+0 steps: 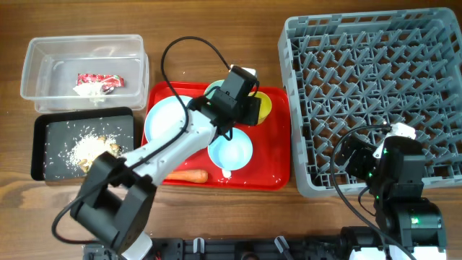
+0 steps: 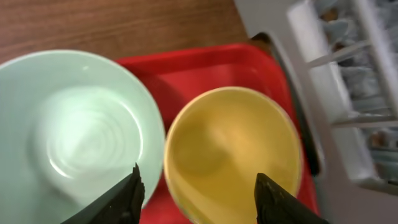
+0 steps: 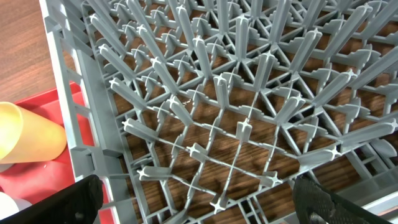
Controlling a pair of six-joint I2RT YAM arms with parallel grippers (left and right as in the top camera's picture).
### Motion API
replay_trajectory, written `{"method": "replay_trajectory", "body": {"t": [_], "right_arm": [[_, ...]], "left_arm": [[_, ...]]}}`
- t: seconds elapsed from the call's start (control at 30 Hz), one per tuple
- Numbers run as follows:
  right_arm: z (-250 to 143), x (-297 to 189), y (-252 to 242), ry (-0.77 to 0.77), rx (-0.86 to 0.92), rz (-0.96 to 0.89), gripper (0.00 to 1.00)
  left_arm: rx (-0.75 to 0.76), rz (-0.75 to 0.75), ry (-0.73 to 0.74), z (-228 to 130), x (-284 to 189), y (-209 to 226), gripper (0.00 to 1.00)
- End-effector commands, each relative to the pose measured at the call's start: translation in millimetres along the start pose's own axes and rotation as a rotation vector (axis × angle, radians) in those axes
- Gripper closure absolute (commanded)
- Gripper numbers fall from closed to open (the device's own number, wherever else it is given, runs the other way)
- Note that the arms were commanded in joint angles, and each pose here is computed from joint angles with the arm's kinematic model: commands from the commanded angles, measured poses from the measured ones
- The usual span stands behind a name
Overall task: Sort waste into correct bins and load items into the dishwasher rack
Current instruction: 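Grasp the yellow cup with the left gripper and lift it, then hand the yellow cup from the left gripper to the right gripper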
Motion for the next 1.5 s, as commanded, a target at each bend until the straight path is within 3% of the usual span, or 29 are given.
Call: {"method": "replay_trajectory", "body": {"t": [0.0, 0.03, 0.1, 0.2, 0.33, 0.43, 0.5, 0.6, 0.7, 0.77, 0.97, 1.17, 1.47], "right_arm": [[5, -5, 2, -0.020, 0.010, 0.017, 0.00], [5, -5, 2, -0.020, 0.010, 0.017, 0.00], [5, -5, 2, -0.020, 0.010, 0.017, 0.00], [5, -5, 2, -0.019, 0.010, 0.017, 0.00], [5, -5, 2, -0.022, 0.010, 0.017, 0.00], [16, -5, 9, -0.082, -0.001, 0.081, 0.00], [25, -5, 23, -0.116, -0.087, 0.231, 0.00], [31, -8, 61, -0.144, -0.319, 0.675, 0.00], [32, -10, 84, -0.148, -0.445, 1.036, 0.00], [34, 0, 90, -0.121, -0.449, 1.130, 0.00], [42, 16, 105, -0.105, -0.447, 1.451, 0.00], [55, 19, 109, -0.103, -0.394, 1.469, 0.00], [50, 15, 119, -0.056, -0.392, 1.502, 0.16]], "left_arm": [[-0.035, 0.041, 0.016, -2, 16, 8, 0.52], [-0.059, 0.047, 0.026, -4, 18, 9, 0.54], [-0.079, 0.054, 0.036, -6, 21, 10, 0.78], [-0.080, 0.038, 0.040, -6, 21, 9, 0.96], [-0.139, 0.046, 0.056, -5, 3, 13, 0.96], [-0.220, -0.205, 0.100, 15, -32, 16, 0.96], [-0.271, -0.479, 0.168, 29, -58, 25, 0.96], [-0.335, -0.801, 0.272, 40, -84, 46, 0.96], [-0.334, -0.934, 0.323, 40, -95, 48, 0.96], [-0.320, -0.998, 0.358, 38, -99, 42, 0.96], [-0.285, -1.030, 0.399, 32, -99, 27, 0.96], [-0.259, -1.023, 0.423, 26, -97, 14, 0.96], [-0.236, -1.012, 0.400, 27, -95, 10, 0.96]]}}
Point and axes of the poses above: each gripper's point midway between its finger pads, its own x axis out along the fingers, its own y axis along the line the jaws close on, z = x × y, the point moved 9 cm from there along -x, back along the fingers, and after that the axes turned 7 degrees about -x, right-handed, at the moved point
